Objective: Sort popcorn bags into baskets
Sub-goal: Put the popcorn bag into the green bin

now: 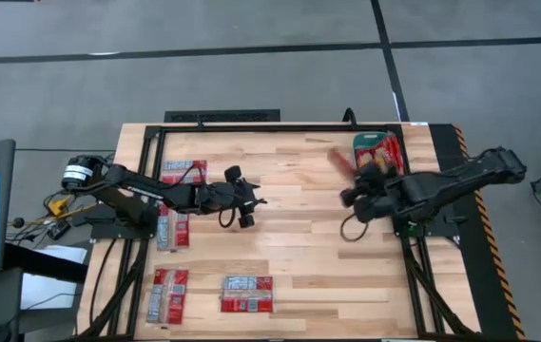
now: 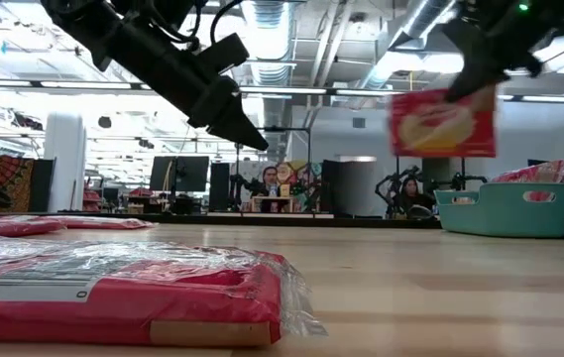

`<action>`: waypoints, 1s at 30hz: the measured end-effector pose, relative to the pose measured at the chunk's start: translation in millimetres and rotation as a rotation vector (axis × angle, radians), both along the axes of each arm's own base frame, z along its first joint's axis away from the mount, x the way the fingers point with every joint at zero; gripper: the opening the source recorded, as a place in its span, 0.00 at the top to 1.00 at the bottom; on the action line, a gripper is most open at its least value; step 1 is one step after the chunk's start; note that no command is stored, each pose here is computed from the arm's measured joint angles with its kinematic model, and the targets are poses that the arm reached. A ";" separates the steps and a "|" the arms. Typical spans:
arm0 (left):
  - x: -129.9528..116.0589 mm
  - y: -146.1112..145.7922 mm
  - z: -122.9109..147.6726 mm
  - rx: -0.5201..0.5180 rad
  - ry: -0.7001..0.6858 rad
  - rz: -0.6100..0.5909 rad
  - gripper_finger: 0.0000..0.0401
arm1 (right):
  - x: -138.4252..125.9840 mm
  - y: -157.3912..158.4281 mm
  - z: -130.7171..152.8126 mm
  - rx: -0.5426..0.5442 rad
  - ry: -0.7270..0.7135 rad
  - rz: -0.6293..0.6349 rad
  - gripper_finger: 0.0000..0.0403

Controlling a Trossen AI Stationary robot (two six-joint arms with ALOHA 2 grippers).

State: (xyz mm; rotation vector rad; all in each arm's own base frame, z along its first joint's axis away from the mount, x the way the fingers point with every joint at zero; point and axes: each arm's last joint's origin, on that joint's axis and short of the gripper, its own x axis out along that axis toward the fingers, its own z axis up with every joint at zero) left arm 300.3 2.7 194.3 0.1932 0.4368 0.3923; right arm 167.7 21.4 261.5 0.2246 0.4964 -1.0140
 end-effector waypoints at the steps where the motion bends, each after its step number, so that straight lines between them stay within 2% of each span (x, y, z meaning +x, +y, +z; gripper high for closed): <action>1: -0.1 1.0 -0.2 -0.006 -0.001 0.003 0.54 | -8.9 -2.7 0.2 -0.004 -0.001 -0.048 0.97; 6: -0.1 2.0 -0.9 -0.011 0.010 -0.015 0.54 | -44.2 -16.5 -5.3 -0.044 -0.059 -0.260 0.97; 12: -0.4 2.0 -1.5 -0.010 0.016 -0.016 0.54 | -66.3 -29.2 -24.5 -0.057 -0.126 -0.385 0.97; 17: -0.4 2.5 -1.5 -0.007 0.017 -0.015 0.54 | -82.0 -39.8 -43.9 -0.072 -0.126 -0.488 0.97; 21: -0.4 2.8 -1.5 -0.005 0.018 -0.015 0.54 | -87.7 -43.8 -53.5 -0.080 -0.121 -0.516 0.97; 27: -0.1 7.5 -0.8 -0.001 0.012 -0.014 0.54 | -80.2 -44.2 -50.0 -0.076 -0.153 -0.452 0.97; 30: 0.7 10.1 -0.1 -0.021 0.002 -0.045 0.54 | -79.5 -47.0 -49.5 -0.077 -0.133 -0.461 0.97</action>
